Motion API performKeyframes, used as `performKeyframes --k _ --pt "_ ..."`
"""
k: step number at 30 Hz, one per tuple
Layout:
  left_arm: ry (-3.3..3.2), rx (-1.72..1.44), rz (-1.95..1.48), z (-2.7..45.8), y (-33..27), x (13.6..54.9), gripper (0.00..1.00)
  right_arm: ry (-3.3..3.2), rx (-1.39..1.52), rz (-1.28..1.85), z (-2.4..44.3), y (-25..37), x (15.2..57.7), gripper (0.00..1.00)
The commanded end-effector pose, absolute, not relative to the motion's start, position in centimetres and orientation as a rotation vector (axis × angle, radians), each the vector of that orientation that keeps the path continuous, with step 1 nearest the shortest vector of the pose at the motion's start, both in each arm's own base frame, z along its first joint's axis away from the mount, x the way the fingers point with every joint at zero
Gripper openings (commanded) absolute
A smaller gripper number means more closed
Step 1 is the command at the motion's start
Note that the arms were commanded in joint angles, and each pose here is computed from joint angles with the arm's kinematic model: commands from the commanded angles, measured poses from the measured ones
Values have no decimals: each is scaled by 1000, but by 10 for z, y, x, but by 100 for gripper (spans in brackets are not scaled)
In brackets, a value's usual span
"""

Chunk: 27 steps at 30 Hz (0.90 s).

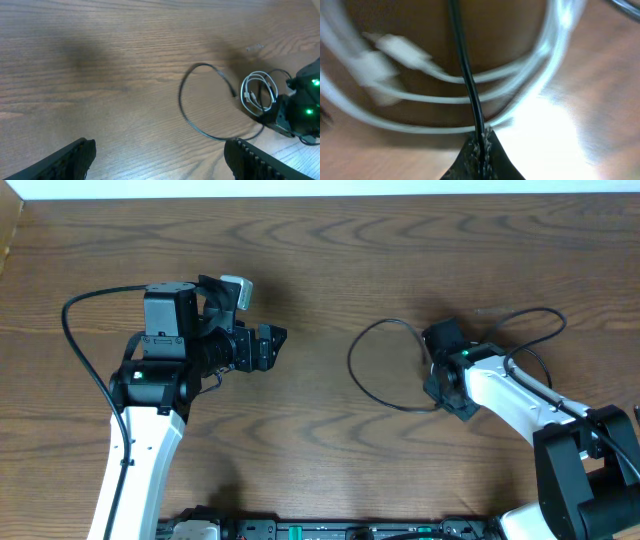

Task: Untangle cables
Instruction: 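Grasp the white cable coil with the right gripper and lift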

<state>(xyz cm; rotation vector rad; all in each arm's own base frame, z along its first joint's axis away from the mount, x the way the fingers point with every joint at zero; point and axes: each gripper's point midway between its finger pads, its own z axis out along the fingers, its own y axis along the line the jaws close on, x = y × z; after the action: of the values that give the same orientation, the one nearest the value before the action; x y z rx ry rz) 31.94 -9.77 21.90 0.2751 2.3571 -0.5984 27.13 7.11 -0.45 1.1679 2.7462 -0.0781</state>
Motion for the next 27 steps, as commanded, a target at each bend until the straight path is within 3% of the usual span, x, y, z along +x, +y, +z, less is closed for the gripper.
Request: performKeyframes --k 1,7,12,19,27 --pt "2365 294 -592 215 -98 318 87 2878 986 84 -13 96 271 1" --pt "2368 294 -593 215 -98 318 87 2802 516 369 55 132 320 1" --pt "2376 292 -595 213 -98 316 87 2652 311 438 151 139 341 1" --pt "2384 291 -597 212 -98 315 87 2518 125 441 262 136 337 1" --pt "2399 288 -600 210 -98 312 88 2453 113 256 323 103 326 1"
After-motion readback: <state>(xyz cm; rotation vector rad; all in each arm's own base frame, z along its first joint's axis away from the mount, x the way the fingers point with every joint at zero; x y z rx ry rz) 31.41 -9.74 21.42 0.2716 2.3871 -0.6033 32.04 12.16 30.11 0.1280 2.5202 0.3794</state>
